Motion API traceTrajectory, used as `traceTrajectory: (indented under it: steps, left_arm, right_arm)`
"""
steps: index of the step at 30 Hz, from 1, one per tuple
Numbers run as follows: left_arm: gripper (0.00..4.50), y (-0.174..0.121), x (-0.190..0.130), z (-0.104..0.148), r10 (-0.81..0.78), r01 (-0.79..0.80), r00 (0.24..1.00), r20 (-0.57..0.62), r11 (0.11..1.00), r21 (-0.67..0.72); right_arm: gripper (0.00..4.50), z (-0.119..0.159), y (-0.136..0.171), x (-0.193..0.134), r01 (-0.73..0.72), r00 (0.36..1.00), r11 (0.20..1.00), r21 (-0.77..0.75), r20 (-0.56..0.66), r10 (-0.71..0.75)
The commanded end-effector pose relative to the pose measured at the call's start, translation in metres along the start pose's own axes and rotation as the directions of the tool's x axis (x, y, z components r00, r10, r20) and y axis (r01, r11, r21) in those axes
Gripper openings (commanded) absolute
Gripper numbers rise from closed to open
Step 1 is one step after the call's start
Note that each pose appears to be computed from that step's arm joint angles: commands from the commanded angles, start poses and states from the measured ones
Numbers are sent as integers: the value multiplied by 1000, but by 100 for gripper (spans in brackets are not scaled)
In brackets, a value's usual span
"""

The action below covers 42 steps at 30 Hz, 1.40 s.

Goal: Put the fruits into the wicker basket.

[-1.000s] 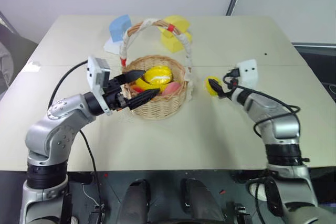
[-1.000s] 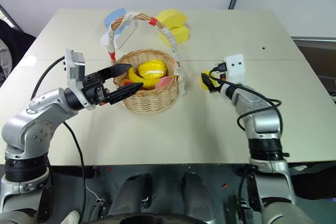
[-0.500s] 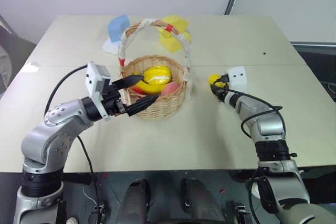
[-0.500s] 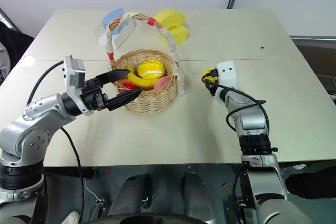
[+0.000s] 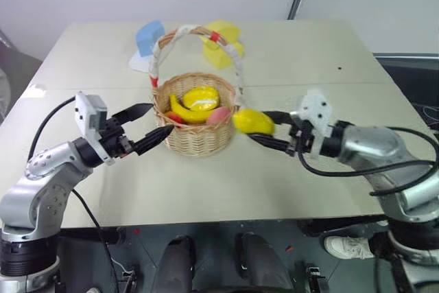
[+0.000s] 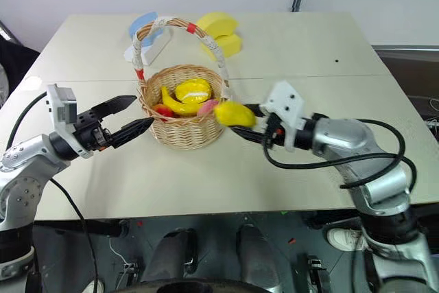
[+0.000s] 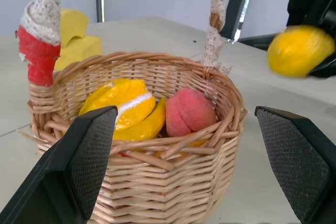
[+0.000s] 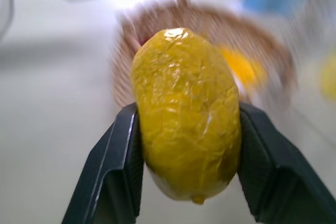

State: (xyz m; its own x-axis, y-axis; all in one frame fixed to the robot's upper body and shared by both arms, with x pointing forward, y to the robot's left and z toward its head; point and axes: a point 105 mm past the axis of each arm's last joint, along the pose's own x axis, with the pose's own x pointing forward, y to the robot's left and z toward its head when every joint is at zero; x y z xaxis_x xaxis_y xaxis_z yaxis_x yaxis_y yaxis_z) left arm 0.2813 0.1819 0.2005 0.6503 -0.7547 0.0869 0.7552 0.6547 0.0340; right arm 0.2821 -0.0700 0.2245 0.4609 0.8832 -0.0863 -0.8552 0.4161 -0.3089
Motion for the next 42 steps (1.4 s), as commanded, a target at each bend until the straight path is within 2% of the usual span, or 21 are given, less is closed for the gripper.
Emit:
traceTrajectory:
  steps: [1, 5, 7, 8, 11, 15, 17, 19, 24, 29, 31, 33, 35, 40, 41, 42]
  left_arm:
    - [450, -7, 1, 11, -16, 14, 999, 35, 999, 46]
    - [450, -14, 5, 13, -27, 25, 998, 49, 999, 46]
    - [450, -17, 6, 15, -31, 28, 998, 59, 999, 46]
    - [450, -19, 6, 16, -32, 29, 997, 63, 999, 46]
    - [450, -22, 6, 17, -34, 31, 997, 72, 999, 45]
    - [450, -24, 5, 16, -35, 32, 996, 76, 999, 38]
    - [450, -25, 6, 15, -42, 40, 996, 79, 999, 33]
    - [450, -26, 7, 15, -52, 49, 995, 86, 998, 30]
    - [450, -28, 14, 15, -80, 78, 993, 92, 997, 22]
    - [450, -29, 21, 15, -109, 107, 989, 103, 994, 22]
    - [450, -31, 23, 15, -116, 114, 988, 106, 993, 22]
    - [450, -33, 25, 16, -122, 120, 986, 111, 993, 24]
    - [450, -35, 26, 16, -126, 124, 985, 118, 992, 26]
    - [450, -37, 26, 15, -127, 125, 984, 121, 992, 22]
    - [450, -38, 26, 14, -128, 126, 984, 122, 992, 21]
    - [450, -38, 27, 14, -129, 128, 984, 122, 992, 20]
  right_arm:
    - [189, 13, 1, 38, 49, 999, 999, 0, 22, -49]
    - [189, 5, -14, 70, 160, 987, 985, 64, -24, -159]
    - [282, 3, -16, 75, 166, 986, 985, 47, -31, -164]
    - [311, 3, -17, 77, 175, 984, 984, 40, -30, -174]
    - [445, 14, -14, 75, 167, 986, 986, -17, 24, -166]
    - [445, 27, 12, 48, 13, 992, 999, -38, 124, -8]
    - [445, 23, 18, 27, -57, 989, 997, 46, 142, 50]
    - [445, 20, 18, 14, -67, 988, 995, 79, 145, 56]
    - [445, 7, -13, 3, 100, 985, 981, 164, 123, -121]
    - [445, -22, -55, 16, 344, 933, 920, 187, 45, -358]
    - [445, -26, -62, 23, 372, 920, 906, 203, 47, -388]
    - [394, -26, -63, 27, 368, 917, 899, 236, 69, -393]
    - [309, -24, -61, 29, 349, 918, 898, 266, 93, -384]
    - [38, -15, -60, 24, 347, 911, 903, 255, 139, -389]
    - [14, -12, -63, 20, 360, 904, 899, 248, 146, -403]
    - [14, -9, -68, 14, 381, 894, 893, 238, 153, -422]
